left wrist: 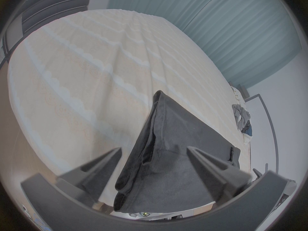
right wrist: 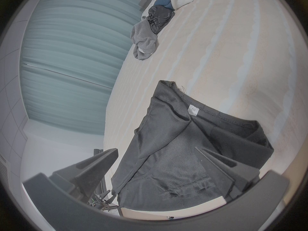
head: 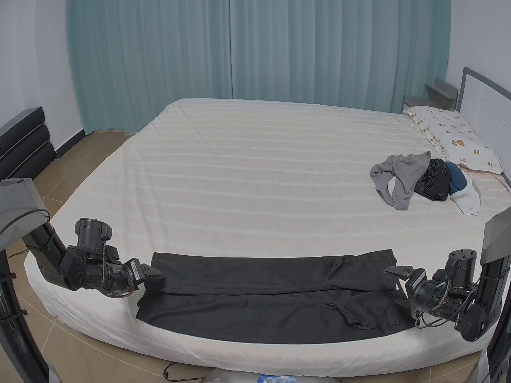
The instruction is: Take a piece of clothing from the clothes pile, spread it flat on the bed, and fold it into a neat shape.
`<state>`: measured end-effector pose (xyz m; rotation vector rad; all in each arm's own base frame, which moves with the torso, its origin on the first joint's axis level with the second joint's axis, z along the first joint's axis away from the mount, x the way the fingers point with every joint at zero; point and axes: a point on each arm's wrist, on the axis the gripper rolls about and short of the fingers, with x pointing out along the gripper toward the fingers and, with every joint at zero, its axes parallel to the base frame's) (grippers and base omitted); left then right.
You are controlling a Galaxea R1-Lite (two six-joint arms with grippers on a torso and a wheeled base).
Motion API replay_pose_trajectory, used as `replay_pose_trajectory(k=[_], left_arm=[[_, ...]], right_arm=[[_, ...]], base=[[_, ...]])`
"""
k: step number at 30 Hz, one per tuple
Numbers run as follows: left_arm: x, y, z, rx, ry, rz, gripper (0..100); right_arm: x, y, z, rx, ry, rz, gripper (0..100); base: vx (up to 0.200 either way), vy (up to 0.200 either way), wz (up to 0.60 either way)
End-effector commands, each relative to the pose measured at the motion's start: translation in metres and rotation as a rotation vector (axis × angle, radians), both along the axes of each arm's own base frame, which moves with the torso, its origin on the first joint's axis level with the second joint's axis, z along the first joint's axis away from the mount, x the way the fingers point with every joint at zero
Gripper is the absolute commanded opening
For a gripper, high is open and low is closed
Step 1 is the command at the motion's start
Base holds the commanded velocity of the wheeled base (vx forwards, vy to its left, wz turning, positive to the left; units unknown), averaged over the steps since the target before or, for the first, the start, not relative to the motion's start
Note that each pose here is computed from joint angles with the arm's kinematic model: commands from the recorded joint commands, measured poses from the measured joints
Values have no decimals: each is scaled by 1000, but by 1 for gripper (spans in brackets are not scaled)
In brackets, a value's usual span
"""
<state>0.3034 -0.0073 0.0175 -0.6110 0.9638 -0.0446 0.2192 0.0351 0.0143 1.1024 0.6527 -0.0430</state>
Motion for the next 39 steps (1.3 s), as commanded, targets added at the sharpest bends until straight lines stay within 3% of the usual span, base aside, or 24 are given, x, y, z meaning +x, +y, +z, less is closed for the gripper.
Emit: replay_pose_trajectory(k=[1,8,18,19,33,39], left_arm=[[9,4,6,-11,-34,15,100],[44,4,5,-88,-66,98,100],[69,-2,-18,-91,-49,104,100],[69,-2,-18,-91,-49,104,0],[74,2,-16,-84,-62,148,0],[82,5,-11,-123,-78,198,0]], right_arm=[[1,0,1,1,-11,2,100],[3,0,1,3,-17,1,100],[5,1,-1,2,-13,3,100],[5,1,-1,2,-13,3,100],[4,0,-1,7,-13,8,100],[5,-1,-1,7,-12,3,100]], base=[[0,0,0],[0,0,0],[0,0,0],[0,0,0],[0,0,0],[0,0,0]])
